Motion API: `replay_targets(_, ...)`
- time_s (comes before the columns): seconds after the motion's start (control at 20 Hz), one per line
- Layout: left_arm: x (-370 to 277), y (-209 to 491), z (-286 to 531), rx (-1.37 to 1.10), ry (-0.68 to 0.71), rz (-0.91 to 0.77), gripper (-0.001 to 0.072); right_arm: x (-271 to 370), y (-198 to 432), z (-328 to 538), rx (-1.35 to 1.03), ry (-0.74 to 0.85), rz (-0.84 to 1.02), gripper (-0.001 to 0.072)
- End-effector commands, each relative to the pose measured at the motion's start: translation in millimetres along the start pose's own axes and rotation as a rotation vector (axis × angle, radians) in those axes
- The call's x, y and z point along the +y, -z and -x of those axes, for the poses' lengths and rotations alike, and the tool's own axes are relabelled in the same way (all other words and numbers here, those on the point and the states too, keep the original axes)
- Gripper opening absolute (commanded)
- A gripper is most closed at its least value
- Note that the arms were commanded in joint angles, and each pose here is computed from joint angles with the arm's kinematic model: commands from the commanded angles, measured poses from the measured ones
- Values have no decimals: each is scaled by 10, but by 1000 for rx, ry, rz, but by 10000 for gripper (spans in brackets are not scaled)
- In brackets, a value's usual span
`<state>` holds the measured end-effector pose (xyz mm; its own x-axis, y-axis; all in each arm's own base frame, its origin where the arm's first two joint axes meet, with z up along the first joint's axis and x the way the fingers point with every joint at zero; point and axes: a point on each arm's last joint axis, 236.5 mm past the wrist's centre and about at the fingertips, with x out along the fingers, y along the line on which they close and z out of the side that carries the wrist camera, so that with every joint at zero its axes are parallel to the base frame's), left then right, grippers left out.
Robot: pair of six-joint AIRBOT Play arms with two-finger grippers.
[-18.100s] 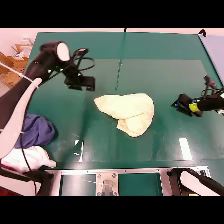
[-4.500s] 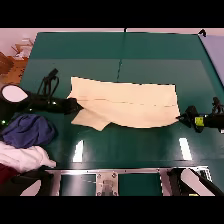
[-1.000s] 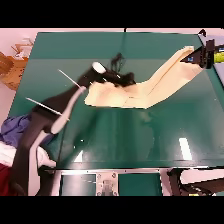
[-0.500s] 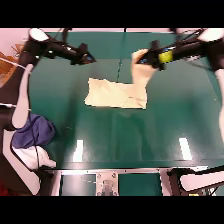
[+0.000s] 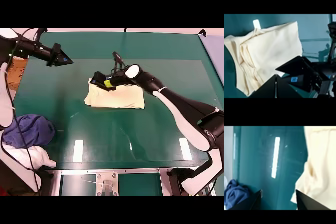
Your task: Fold the shirts.
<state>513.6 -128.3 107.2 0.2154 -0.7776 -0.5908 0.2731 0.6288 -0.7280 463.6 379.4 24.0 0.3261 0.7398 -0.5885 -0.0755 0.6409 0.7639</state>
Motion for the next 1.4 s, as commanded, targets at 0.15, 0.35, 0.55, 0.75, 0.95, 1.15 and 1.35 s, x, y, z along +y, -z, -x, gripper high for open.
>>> replay_targets(0.15, 187, 50, 78, 14, -45, 6, 24, -1154, -660, 1338, 4, 208, -87, 494)
replay_targets(0.35, 562, 127, 127, 43, -206, 43, 24, -2126, -575, 1988, 62, 356, -213, 494)
replay_targets(0.55, 811, 149, 195, 43, -316, 87, 24, -2539, -203, 1686, 126, 312, -262, 494)
replay_targets(0.75, 821, 131, 197, 33, -320, 103, 24, -2468, -90, 1080, 160, 139, -316, 492)
replay_targets(0.95, 820, 133, 197, 33, -320, 103, 24, -2145, -189, 817, 126, -30, -293, 18)
replay_targets(1.15, 819, 139, 197, 36, -320, 103, 24, -1868, -743, 1352, 3, -92, -221, 13)
replay_targets(1.35, 819, 140, 197, 37, -320, 103, 24, -2225, -1189, 2709, -226, 38, -239, 13)
